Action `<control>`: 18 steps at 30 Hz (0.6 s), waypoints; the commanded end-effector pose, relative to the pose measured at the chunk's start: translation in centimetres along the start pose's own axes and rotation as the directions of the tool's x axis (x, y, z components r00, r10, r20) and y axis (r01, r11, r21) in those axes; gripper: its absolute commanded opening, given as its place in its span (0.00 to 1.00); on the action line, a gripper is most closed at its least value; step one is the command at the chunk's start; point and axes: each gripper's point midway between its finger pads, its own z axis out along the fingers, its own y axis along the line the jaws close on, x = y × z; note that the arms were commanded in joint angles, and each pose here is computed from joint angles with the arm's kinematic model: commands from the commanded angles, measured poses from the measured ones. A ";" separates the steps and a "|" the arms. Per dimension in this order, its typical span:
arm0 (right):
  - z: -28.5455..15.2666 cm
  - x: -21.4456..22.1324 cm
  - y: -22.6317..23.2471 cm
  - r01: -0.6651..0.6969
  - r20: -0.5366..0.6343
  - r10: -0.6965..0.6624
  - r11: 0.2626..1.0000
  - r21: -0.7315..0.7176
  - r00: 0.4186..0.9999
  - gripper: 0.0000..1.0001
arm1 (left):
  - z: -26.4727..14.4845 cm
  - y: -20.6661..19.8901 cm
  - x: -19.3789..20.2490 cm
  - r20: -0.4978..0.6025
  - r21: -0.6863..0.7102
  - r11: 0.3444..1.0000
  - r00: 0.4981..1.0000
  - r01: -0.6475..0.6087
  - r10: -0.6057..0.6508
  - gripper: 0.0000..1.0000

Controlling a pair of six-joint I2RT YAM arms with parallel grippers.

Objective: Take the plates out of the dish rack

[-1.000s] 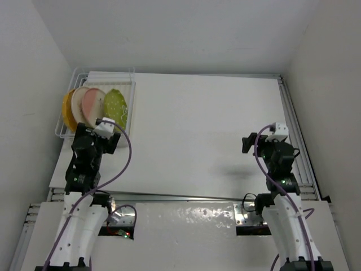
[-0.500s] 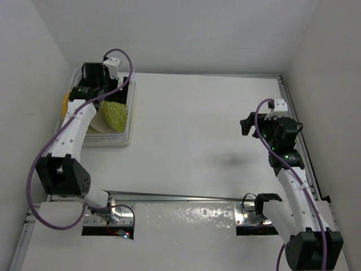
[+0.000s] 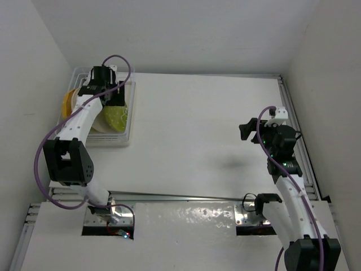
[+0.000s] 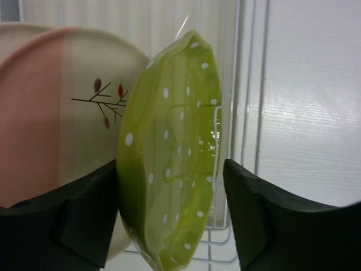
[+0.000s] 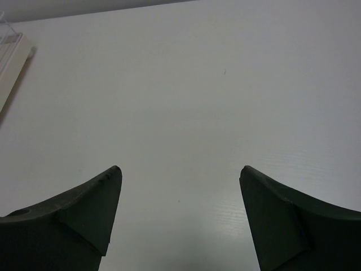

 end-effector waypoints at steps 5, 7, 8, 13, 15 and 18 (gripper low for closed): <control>-0.3 -0.8 0.1 -0.036 0.052 0.036 0.999 0.006 0.998 0.83 | 2.0 0.3 0.7 0.004 -0.042 0.998 0.999 0.053 -0.053 0.49; -0.3 -0.7 0.1 -0.040 0.048 0.040 0.999 0.008 0.998 0.83 | 2.3 0.1 0.7 0.001 -0.031 0.998 0.998 0.055 -0.055 0.37; -0.4 -0.7 0.1 -0.042 0.047 0.042 0.999 0.008 0.998 0.83 | 2.2 0.0 0.7 0.004 -0.027 0.998 0.998 0.059 -0.059 0.32; -0.7 -0.5 0.0 -0.043 0.046 0.042 0.999 0.018 0.998 0.83 | 2.0 -0.4 0.5 0.005 -0.002 0.998 0.998 0.070 -0.070 0.00; -0.8 -0.4 -0.1 -0.040 0.047 0.039 0.999 0.024 0.998 0.83 | 1.4 -0.1 -0.2 0.026 -0.011 0.997 0.997 0.079 -0.079 0.00; -1.0 -0.5 -0.1 -0.037 0.055 0.036 0.999 0.022 0.998 0.83 | -0.4 0.8 -3.2 0.131 -0.039 0.996 0.988 0.084 -0.079 0.00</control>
